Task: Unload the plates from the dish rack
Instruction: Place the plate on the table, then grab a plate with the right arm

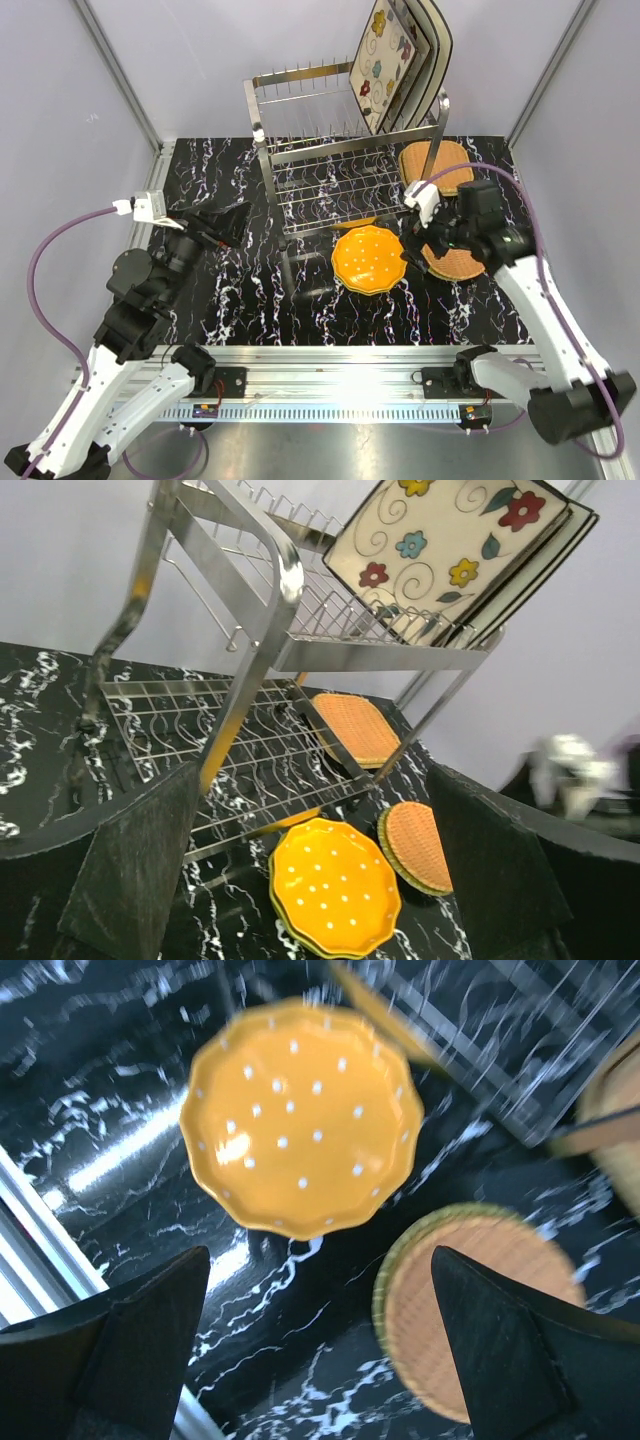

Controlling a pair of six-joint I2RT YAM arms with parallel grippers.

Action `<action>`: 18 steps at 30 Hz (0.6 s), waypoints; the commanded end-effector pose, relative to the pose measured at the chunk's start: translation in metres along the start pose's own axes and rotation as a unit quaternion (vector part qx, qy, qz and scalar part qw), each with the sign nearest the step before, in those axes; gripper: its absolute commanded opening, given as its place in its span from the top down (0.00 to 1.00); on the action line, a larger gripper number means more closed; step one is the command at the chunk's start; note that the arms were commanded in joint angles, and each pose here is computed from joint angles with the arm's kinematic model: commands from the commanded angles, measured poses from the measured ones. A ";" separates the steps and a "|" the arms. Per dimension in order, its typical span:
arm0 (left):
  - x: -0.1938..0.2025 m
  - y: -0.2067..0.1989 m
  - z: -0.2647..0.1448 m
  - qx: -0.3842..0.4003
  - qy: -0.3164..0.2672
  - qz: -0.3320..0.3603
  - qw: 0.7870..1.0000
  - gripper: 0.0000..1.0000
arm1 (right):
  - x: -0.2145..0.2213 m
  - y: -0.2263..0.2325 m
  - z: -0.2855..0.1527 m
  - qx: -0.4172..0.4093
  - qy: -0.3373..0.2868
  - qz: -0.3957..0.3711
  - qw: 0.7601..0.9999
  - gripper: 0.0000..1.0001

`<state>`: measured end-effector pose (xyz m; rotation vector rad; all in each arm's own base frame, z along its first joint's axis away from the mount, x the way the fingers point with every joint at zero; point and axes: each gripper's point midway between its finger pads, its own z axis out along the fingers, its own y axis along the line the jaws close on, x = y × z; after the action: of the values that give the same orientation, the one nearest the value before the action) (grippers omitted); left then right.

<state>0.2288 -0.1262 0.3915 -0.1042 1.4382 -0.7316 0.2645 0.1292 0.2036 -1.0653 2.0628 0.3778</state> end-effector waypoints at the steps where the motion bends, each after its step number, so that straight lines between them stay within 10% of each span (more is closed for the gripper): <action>1: -0.024 -0.001 -0.005 -0.009 -0.028 0.023 0.999 0.01 | -0.057 0.015 -0.050 -0.014 -0.097 -0.107 0.989 0.00; 18: -0.024 0.007 -0.018 -0.025 -0.027 0.014 0.999 0.01 | -0.267 -0.020 -0.118 -0.037 -0.309 0.132 0.941 0.00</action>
<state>0.2230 -0.1124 0.3781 -0.1155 1.4857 -0.6587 0.3175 0.1824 0.4426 -0.6931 1.6865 0.6428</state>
